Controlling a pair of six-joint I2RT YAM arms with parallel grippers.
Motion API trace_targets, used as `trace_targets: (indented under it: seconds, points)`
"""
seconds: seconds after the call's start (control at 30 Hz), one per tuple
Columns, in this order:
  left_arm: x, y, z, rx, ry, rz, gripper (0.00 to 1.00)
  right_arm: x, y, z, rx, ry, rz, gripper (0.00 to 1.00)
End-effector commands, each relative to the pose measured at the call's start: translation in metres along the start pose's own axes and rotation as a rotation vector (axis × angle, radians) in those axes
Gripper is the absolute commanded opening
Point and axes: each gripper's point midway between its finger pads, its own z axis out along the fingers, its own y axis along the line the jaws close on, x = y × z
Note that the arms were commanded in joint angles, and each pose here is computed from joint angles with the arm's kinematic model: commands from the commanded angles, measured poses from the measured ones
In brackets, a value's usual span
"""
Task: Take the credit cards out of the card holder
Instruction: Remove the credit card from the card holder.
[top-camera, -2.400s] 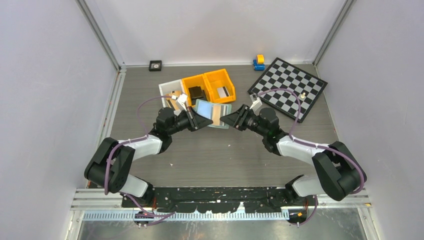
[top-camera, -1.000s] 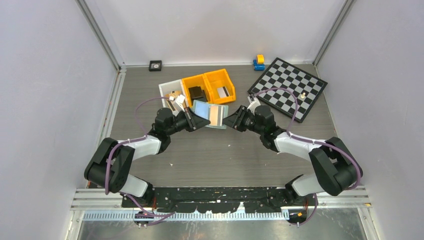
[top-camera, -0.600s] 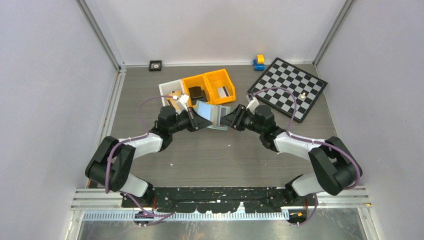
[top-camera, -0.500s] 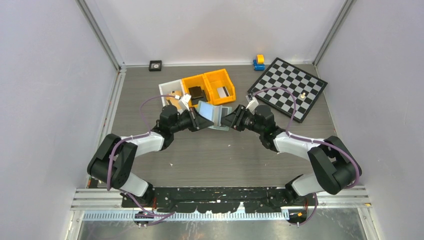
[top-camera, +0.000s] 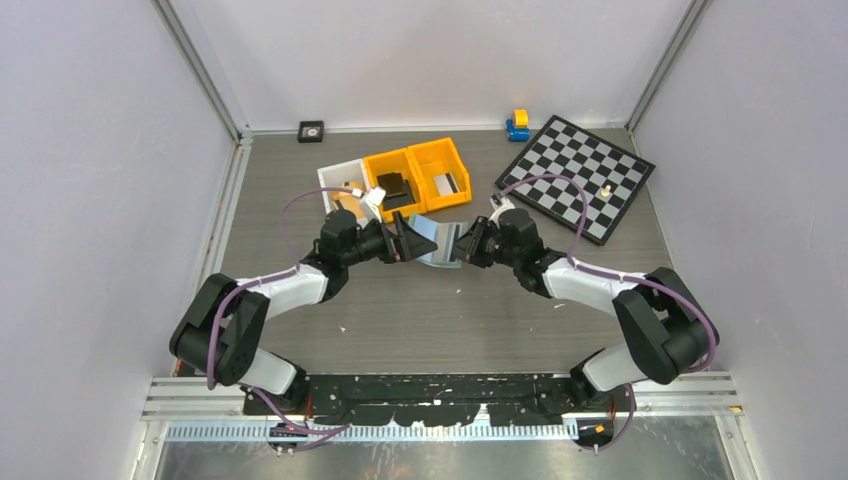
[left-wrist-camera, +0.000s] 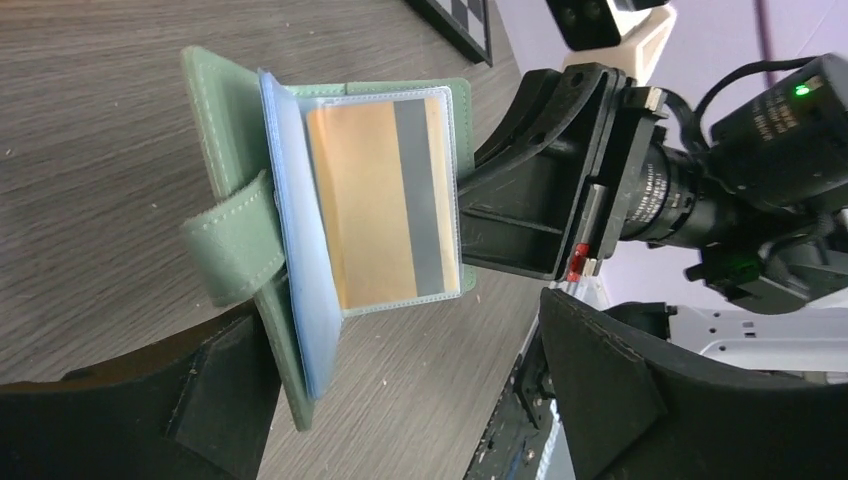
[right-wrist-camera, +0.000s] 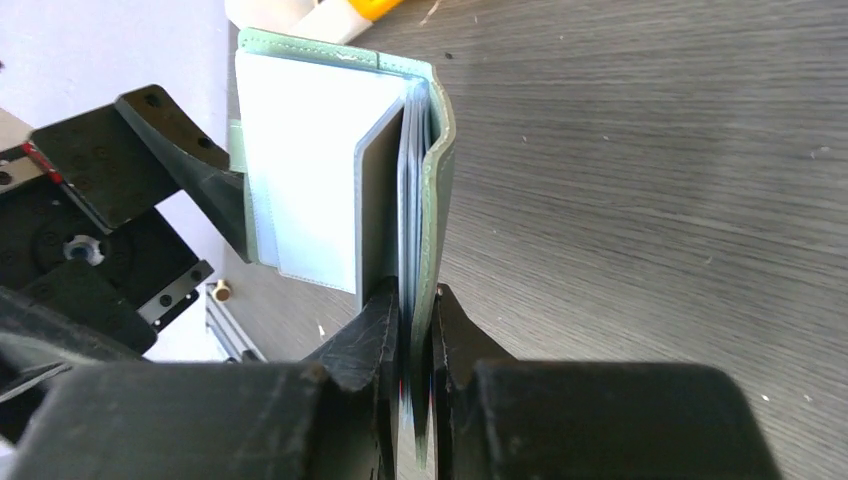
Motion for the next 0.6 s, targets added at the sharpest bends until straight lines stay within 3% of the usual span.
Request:
trace_targets:
  seconds: [0.0,0.27,0.43,0.57]
  points:
    - [-0.001,-0.008,0.01,-0.018,0.022,0.082,0.94,-0.015,0.03,0.003,0.003,-0.048,-0.133,0.0]
    - [0.016,0.008,0.028,-0.062,0.115,0.042,0.88,-0.007,-0.002,0.006,0.432,-0.07,-0.365,0.01]
    - [0.018,0.01,0.029,-0.071,0.124,0.042,0.94,0.003,0.005,0.015,0.387,-0.027,-0.364,0.01]
    - [0.02,0.027,0.028,-0.163,0.139,0.027,0.86,0.004,0.008,0.014,0.373,-0.027,-0.365,0.0]
